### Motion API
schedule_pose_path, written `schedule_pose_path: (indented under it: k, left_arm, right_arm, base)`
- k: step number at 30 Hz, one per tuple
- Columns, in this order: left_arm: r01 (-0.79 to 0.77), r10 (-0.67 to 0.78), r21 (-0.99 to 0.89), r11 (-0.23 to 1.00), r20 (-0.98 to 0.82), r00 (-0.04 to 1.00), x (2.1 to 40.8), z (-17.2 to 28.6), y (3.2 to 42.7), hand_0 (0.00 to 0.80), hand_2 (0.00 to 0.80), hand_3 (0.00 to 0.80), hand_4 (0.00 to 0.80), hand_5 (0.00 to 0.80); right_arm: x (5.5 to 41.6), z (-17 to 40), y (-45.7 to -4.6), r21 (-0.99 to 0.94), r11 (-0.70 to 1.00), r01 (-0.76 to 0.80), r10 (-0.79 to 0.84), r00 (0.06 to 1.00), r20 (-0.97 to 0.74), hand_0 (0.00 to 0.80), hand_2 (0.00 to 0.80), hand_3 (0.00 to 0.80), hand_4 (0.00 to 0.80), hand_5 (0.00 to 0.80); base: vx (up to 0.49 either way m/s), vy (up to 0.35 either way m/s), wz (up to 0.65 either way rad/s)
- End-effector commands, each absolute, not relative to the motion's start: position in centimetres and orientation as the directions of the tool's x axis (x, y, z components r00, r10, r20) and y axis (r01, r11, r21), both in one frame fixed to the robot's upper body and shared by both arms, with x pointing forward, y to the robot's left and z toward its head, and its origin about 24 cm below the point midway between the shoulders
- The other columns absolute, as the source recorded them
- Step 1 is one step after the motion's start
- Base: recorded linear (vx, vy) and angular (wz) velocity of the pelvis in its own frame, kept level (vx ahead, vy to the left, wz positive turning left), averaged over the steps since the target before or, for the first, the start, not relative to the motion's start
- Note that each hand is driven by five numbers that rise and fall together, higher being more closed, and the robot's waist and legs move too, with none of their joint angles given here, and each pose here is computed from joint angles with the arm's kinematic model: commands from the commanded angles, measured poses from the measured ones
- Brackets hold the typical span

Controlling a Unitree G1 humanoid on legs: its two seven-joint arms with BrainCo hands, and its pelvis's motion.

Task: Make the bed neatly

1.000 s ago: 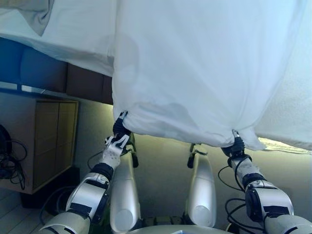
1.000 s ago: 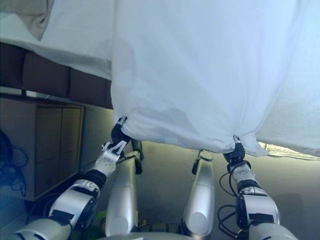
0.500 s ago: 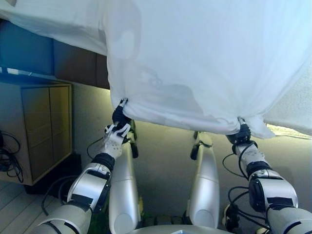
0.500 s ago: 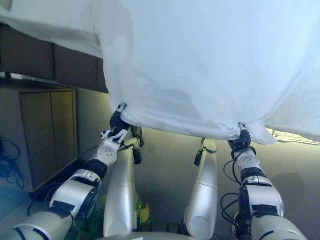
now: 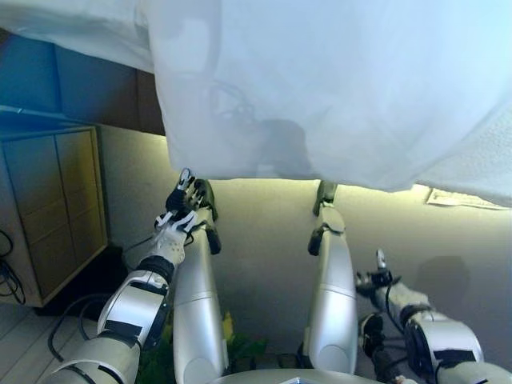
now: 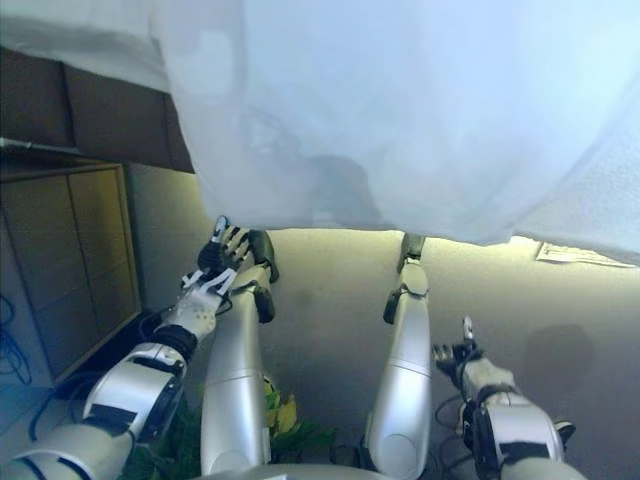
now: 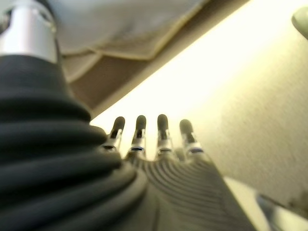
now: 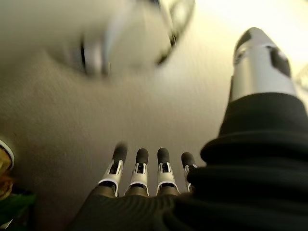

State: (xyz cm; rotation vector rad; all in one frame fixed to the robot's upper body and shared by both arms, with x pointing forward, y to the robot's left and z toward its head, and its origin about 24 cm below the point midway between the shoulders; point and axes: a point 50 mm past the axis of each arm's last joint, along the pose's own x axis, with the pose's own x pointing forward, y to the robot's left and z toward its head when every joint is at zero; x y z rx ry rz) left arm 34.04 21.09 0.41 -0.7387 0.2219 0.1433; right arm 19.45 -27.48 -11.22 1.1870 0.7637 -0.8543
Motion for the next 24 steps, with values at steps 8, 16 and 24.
schedule_pose_path:
  k: [8,16,24]
  left_arm:
    - [0.102,-0.011,-0.888,0.448,0.109,0.994,31.0,1.0,22.1,0.000,0.000,0.000,0.000,0.000]
    - [0.502,-0.172,-0.807,0.310,0.471,0.865,28.1,2.3,20.0,0.000,0.000,0.000,0.000,0.000]
    - [0.721,-0.200,-0.671,0.173,0.693,0.692,28.0,5.6,18.7,0.000,0.000,0.000,0.000,0.000]
  right_arm:
    - [20.5,-6.2,-34.3,0.705,0.294,0.645,-0.542,0.720,-0.433,0.000,0.000,0.000,0.000,0.000]
    - [21.6,-3.3,-33.7,0.818,0.445,0.363,-0.500,0.859,-0.109,0.000,0.000,0.000,0.000,0.000]
    - [24.0,0.4,-28.0,0.792,0.608,-0.053,-0.193,0.958,0.213,0.000,0.000,0.000,0.000,0.000]
  base:
    - [0.033,-0.083,-0.04]
    - [0.015,-0.096,0.08]
    - [0.005,-0.036,0.03]
